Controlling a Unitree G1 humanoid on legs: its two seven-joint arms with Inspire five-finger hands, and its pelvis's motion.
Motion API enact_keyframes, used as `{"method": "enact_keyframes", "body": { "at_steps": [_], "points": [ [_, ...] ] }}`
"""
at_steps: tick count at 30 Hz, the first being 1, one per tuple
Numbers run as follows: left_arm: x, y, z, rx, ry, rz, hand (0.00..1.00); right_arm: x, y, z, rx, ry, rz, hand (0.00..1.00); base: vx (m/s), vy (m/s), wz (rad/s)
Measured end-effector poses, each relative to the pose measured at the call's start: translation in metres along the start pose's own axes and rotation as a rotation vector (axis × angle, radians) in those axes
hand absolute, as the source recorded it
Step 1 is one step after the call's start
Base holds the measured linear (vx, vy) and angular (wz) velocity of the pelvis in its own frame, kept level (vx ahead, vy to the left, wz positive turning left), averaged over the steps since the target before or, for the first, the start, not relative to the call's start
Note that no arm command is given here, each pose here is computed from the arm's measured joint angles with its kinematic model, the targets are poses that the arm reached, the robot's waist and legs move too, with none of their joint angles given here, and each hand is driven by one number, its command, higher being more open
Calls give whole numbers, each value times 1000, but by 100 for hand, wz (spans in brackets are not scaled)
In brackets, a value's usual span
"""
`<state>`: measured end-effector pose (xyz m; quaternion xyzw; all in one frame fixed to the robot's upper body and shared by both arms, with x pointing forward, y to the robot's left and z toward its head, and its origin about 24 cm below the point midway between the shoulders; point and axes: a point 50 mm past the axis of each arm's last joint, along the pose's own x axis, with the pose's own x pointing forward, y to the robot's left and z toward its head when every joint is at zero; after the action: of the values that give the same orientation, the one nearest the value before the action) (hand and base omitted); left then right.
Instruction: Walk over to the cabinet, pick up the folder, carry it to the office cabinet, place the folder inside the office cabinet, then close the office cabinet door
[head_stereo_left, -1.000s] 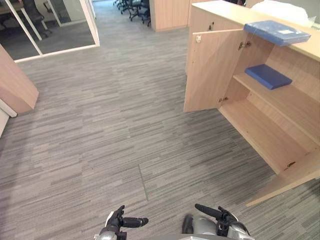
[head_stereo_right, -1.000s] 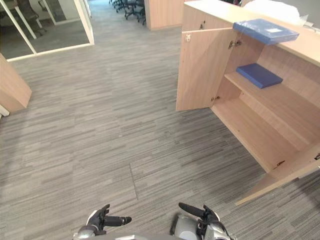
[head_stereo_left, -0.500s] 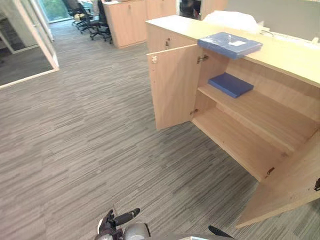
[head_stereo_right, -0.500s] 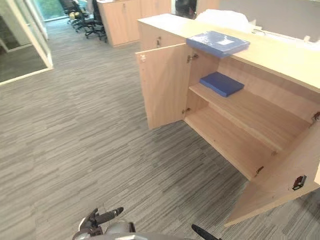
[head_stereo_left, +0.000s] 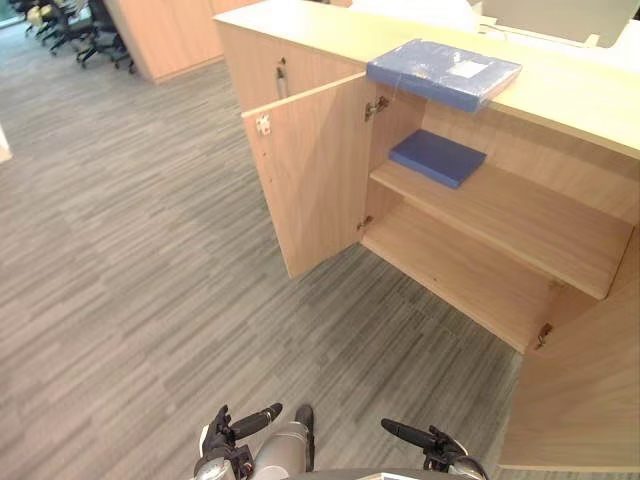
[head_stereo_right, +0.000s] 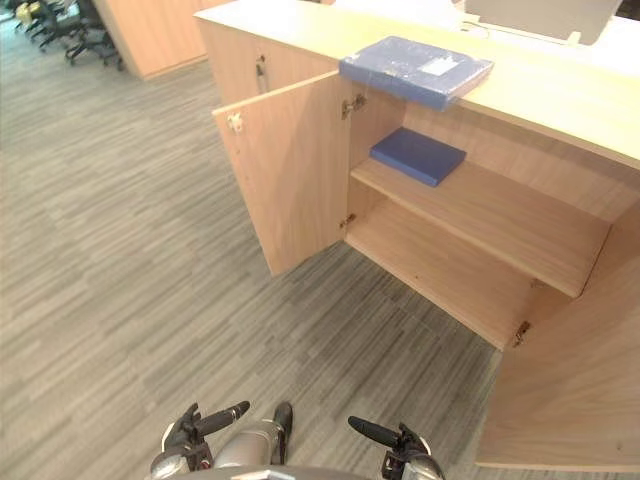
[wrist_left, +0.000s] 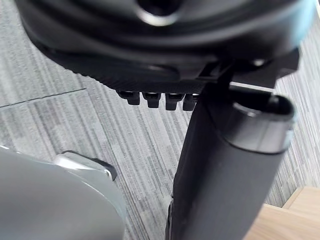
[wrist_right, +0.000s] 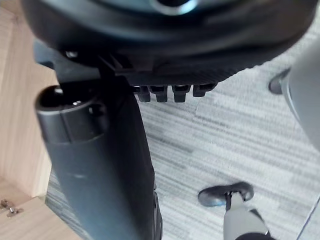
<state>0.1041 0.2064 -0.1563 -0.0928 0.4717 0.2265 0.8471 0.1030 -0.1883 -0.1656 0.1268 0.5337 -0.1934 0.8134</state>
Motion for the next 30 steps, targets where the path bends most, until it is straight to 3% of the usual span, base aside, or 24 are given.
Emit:
{"method": "enact_keyframes", "body": {
  "at_steps": [8,12,16,18,25,30],
  "points": [
    [-2,7,-14,45,51,17,100,0,-22,16,130,-74,-61,100,204,222,-72],
    [-3,-3,-14,73,53,-9,100,-1,-23,-1,199,-17,-81,100,121,-55,-16],
    [-4,-12,-16,58,49,-24,100,-10,-52,-39,233,90,-172,100,231,-165,47],
    [-7,-12,-25,18,79,-13,100,-11,-56,-38,230,87,-184,100,348,-218,15],
    [-6,4,-13,-36,21,21,100,-9,-50,-31,109,80,-150,100,389,-183,-25],
    [-3,-5,-2,-21,-7,-5,100,-1,-28,0,116,15,-100,100,441,86,-83]
  ]
}}
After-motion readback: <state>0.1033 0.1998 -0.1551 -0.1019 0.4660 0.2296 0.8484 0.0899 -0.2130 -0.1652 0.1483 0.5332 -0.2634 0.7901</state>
